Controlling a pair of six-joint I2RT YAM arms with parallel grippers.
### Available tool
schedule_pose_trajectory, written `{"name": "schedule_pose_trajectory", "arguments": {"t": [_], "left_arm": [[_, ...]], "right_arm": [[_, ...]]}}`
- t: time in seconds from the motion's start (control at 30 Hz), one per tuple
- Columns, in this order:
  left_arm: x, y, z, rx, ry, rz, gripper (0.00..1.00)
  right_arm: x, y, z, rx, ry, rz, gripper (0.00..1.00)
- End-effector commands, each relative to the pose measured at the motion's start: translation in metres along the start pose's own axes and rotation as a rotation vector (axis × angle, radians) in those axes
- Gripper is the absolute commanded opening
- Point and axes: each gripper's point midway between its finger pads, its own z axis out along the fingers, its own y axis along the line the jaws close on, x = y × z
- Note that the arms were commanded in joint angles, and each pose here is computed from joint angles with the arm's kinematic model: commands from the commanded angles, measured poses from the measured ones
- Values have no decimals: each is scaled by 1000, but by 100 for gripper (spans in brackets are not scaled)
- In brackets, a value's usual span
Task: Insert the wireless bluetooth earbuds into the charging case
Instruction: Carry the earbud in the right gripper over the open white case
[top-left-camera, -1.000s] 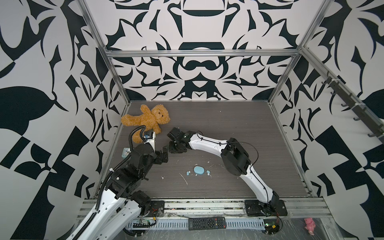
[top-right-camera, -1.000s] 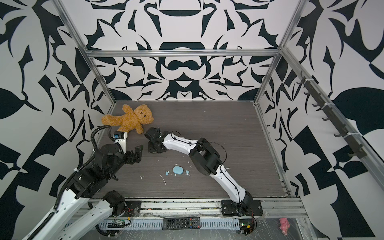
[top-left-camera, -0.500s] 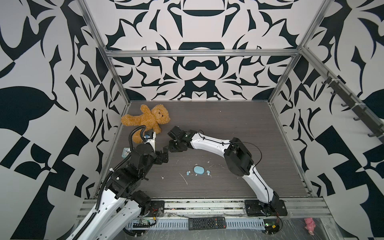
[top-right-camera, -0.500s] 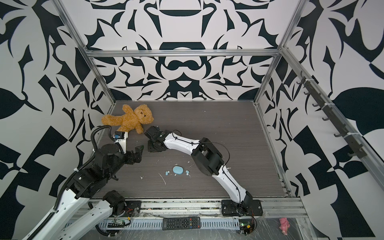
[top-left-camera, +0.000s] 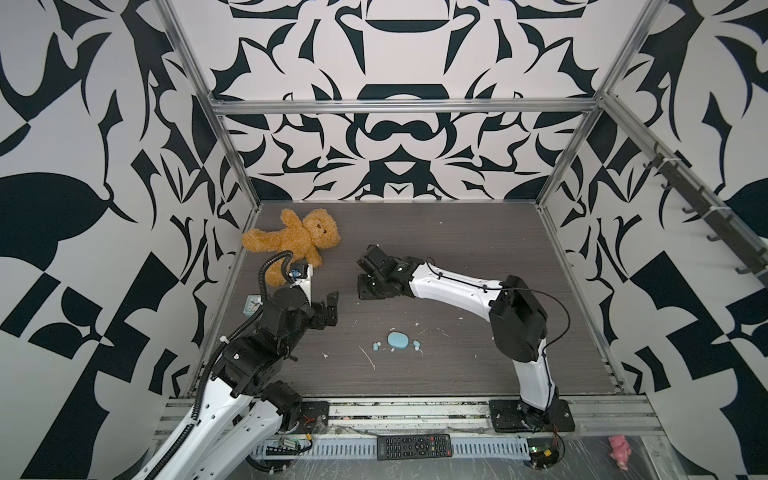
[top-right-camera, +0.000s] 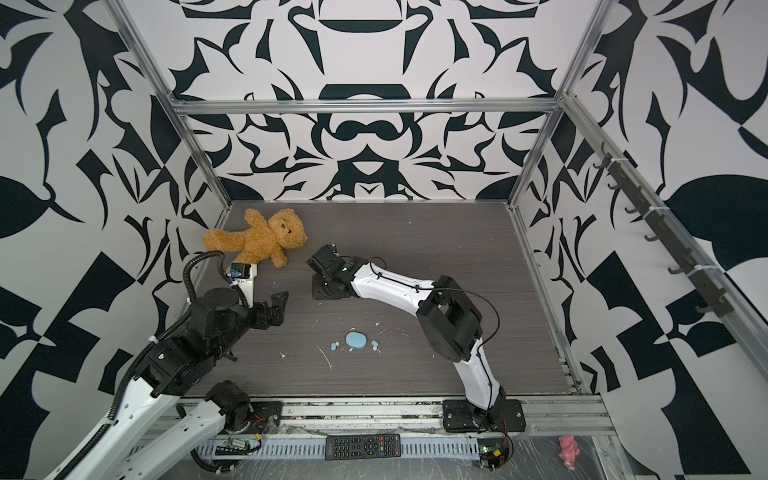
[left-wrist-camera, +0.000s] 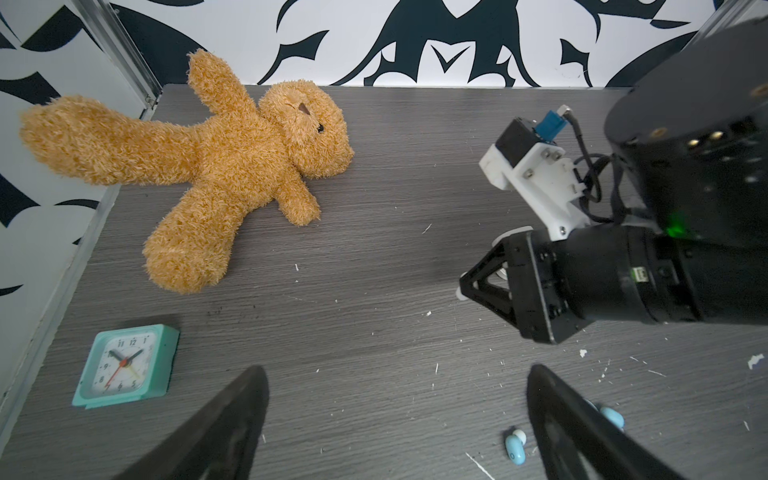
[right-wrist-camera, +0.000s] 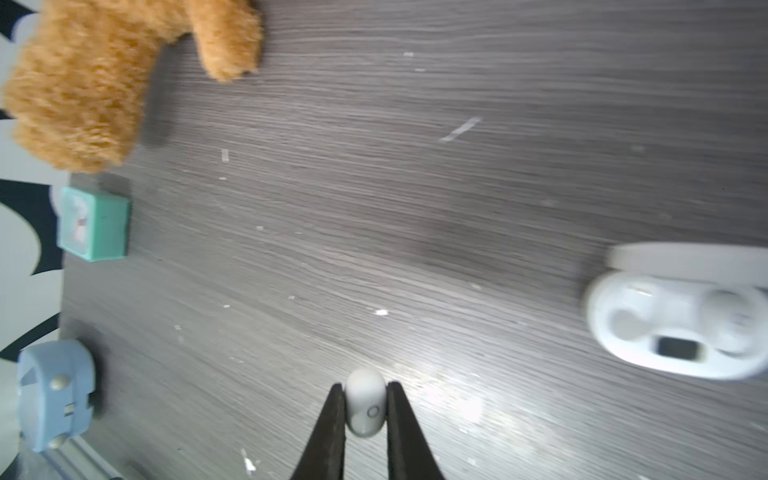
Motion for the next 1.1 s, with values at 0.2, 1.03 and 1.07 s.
{"name": "schedule_pose_trajectory", "arguments": {"t": [0.2, 1.03, 1.07], "left_arm": [[18, -21, 11, 112, 73, 15, 99], [39, -42, 27, 200, 203, 29, 99], [39, -43, 27, 201, 204, 29, 99]], "right_arm": [[-21, -45, -14, 55, -64, 49, 18], [-22, -95, 2, 187, -42, 35, 17], [-22, -96, 3, 188, -41, 35, 17]]}}
